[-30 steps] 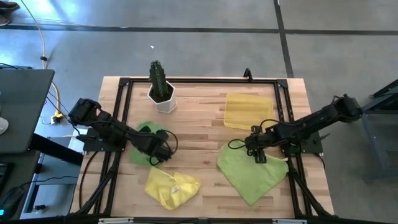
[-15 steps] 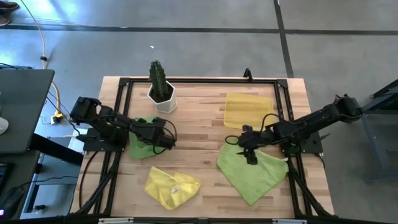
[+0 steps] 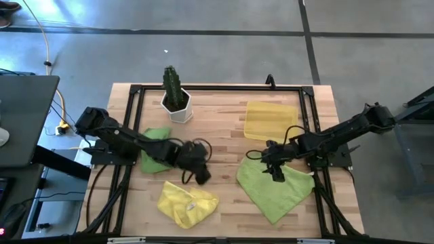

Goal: Roll microfiber towels into tight, uniform cylinder then place into a basket
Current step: Fold the light green microfiber cloth

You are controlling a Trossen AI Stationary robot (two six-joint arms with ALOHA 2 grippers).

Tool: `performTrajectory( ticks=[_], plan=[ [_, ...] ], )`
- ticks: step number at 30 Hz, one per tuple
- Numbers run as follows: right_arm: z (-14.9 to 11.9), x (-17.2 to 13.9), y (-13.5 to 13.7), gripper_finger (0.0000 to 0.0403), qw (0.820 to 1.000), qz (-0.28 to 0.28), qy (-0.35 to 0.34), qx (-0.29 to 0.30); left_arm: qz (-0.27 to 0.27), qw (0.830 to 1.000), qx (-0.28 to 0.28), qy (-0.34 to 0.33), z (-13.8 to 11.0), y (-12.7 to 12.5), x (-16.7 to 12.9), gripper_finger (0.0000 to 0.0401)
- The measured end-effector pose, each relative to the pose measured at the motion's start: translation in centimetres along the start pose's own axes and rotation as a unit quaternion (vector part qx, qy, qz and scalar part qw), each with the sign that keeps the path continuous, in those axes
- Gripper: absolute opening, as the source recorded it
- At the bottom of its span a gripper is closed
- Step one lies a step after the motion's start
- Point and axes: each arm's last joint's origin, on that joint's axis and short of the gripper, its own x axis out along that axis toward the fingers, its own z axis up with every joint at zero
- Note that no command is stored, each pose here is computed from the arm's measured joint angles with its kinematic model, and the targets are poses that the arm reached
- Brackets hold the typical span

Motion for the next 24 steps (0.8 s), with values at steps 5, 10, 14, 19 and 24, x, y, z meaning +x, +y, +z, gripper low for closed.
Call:
performTrajectory(
  ticks=[5,10,14,19,24],
  plan=[
    [-0.5,0.0,0.7,0.022,1.0,0.005,0.017,0.002,-0.11,0.991,0.062,0.046,-3.1,-3.6,1.2,0.0131],
    [-0.5,0.0,1.3,0.022,1.0,0.015,0.012,-0.02,-0.145,0.969,0.115,0.161,-7.7,-5.4,2.6,0.0131],
    [-0.6,0.0,1.6,0.022,1.0,0.007,0.009,-0.022,-0.122,0.958,0.134,0.224,-10.7,-5.8,3.4,0.0131],
    [-0.7,0.0,1.9,0.022,1.0,0.009,0.011,-0.02,-0.039,0.938,0.122,0.321,-13.3,-4.7,3.3,0.0131],
    [-0.9,0.0,2.2,0.022,0.999,0.013,0.017,-0.029,0.078,0.901,0.126,0.407,-15.0,-2.7,1.7,0.0131]
  ],
)
